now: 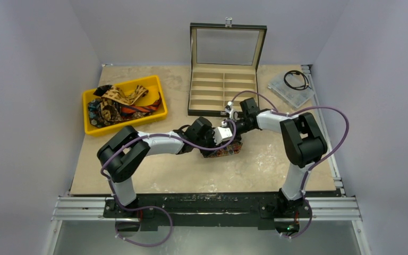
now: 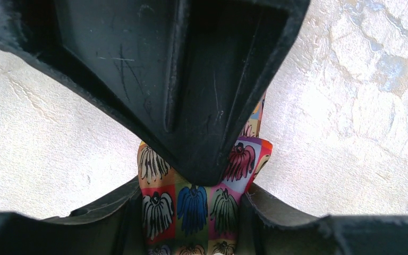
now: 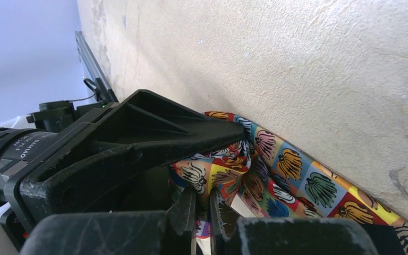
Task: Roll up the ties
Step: Roll the tie at the center of the board.
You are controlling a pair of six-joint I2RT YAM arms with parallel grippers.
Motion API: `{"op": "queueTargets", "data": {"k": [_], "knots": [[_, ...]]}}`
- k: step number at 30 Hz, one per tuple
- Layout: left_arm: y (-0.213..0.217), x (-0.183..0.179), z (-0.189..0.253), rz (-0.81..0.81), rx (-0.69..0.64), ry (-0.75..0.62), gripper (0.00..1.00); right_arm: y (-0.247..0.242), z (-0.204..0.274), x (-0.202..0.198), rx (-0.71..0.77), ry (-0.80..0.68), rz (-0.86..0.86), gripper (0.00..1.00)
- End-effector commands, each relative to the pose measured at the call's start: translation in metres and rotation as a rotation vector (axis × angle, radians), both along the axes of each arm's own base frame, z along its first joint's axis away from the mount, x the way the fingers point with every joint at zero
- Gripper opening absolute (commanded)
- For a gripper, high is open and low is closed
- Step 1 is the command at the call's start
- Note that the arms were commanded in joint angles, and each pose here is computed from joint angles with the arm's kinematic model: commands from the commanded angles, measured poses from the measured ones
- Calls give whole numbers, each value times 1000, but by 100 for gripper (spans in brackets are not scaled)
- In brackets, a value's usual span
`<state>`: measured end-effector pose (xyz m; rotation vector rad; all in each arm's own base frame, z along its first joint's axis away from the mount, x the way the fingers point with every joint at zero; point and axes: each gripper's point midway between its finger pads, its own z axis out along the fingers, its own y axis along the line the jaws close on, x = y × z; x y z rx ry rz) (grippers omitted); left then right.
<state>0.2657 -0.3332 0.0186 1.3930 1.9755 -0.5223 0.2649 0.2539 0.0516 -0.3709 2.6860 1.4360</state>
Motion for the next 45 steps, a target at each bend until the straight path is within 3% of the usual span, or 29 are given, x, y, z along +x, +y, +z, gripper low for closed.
{"op": "queueTargets", "data": {"k": [1, 7, 15, 27, 32, 38, 45], "knots": [[31, -25, -39, -23, 147, 106, 29, -9, -20, 3, -92, -34, 27, 0], [4, -12, -4, -84, -45, 31, 48, -26, -46, 5, -215, -38, 13, 0], [-29, 5, 61, -154, -339, -40, 60, -51, -71, 11, -377, -56, -8, 0], [-17, 2, 57, -93, -394, -92, 68, -74, -85, 14, -520, -88, -11, 0], [-11, 4, 63, -64, -435, -157, 85, -81, -90, 13, -559, -85, -6, 0], [-19, 4, 49, -115, -418, -160, 83, -80, -92, 13, -562, -80, 0, 0], [-40, 8, 39, -151, -411, -140, 65, -79, -97, 10, -551, -67, 22, 0]]}}
